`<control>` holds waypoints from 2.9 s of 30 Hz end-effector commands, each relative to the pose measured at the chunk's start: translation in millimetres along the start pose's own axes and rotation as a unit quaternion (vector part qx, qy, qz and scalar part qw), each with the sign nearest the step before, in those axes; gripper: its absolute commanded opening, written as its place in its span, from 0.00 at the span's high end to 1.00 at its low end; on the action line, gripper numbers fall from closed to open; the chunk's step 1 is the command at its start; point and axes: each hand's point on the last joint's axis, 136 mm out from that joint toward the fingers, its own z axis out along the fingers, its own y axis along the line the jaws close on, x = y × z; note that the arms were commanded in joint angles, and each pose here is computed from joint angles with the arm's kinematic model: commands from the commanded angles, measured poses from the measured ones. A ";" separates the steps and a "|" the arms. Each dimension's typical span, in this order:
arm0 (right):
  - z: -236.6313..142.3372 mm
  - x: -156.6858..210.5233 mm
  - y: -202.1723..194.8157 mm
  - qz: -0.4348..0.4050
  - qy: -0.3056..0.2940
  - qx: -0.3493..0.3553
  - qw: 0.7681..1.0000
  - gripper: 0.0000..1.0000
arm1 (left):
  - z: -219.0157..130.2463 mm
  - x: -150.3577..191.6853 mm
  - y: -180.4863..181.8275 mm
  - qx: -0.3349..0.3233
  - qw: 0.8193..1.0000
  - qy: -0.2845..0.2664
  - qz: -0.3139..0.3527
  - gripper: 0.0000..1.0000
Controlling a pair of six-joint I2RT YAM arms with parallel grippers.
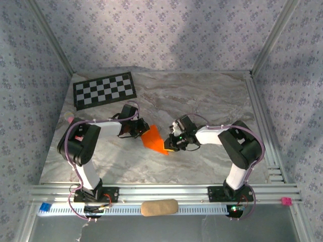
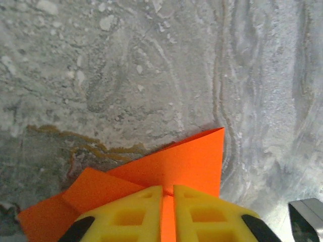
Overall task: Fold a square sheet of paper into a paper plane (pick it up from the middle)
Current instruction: Turn over the paper at the center of the table, then rotate the paper at the center of the table.
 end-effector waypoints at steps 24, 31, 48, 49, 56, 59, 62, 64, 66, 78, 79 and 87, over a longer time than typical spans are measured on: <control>-156.8 -16.6 -37.3 -0.096 -0.107 0.329 0.933 0.96 | -120.4 -1.6 -42.0 0.044 0.985 -0.149 0.077 0.50; -233.6 -26.6 -52.6 -0.114 -0.159 0.546 0.815 0.97 | -146.2 -6.7 -24.9 0.008 0.977 -0.203 0.070 0.47; -89.0 -16.3 -0.8 -0.339 -0.014 0.595 0.729 0.94 | -194.7 -13.1 13.2 -0.030 0.954 -0.299 0.009 0.46; -76.5 -12.6 3.3 -0.347 -0.007 0.582 0.735 0.93 | -195.1 -12.8 13.3 -0.030 0.954 -0.299 0.008 0.45; -22.4 4.3 27.3 -0.324 0.019 0.459 0.827 0.80 | -195.5 -13.0 13.0 -0.027 0.954 -0.297 0.006 0.45; -15.2 8.3 43.0 -0.293 0.010 0.368 0.883 0.66 | -192.7 -12.3 13.0 -0.025 0.956 -0.291 0.006 0.45; -26.6 3.3 54.1 -0.255 -0.022 0.275 0.927 0.58 | -187.0 -10.3 11.9 -0.023 0.961 -0.276 0.009 0.45; -35.6 0.0 43.9 -0.222 -0.036 0.224 0.948 0.61 | -182.6 -9.7 9.2 -0.016 0.963 -0.267 0.012 0.45; -45.7 -4.2 33.7 -0.175 -0.049 0.165 0.969 0.67 | -175.8 -8.3 5.9 -0.008 0.967 -0.254 0.016 0.45; -62.7 -17.3 -24.0 -0.020 -0.054 0.021 0.998 0.97 | -135.4 -1.3 -18.7 0.029 0.985 -0.167 0.039 0.52; -61.8 -15.5 -27.9 -0.014 -0.052 0.021 0.998 0.97 | -132.9 -1.0 -18.2 0.028 0.985 -0.164 0.038 0.52; -51.1 -3.5 -43.8 0.013 -0.030 0.002 0.999 0.99 | -122.4 0.5 -18.2 0.025 0.988 -0.150 0.037 0.52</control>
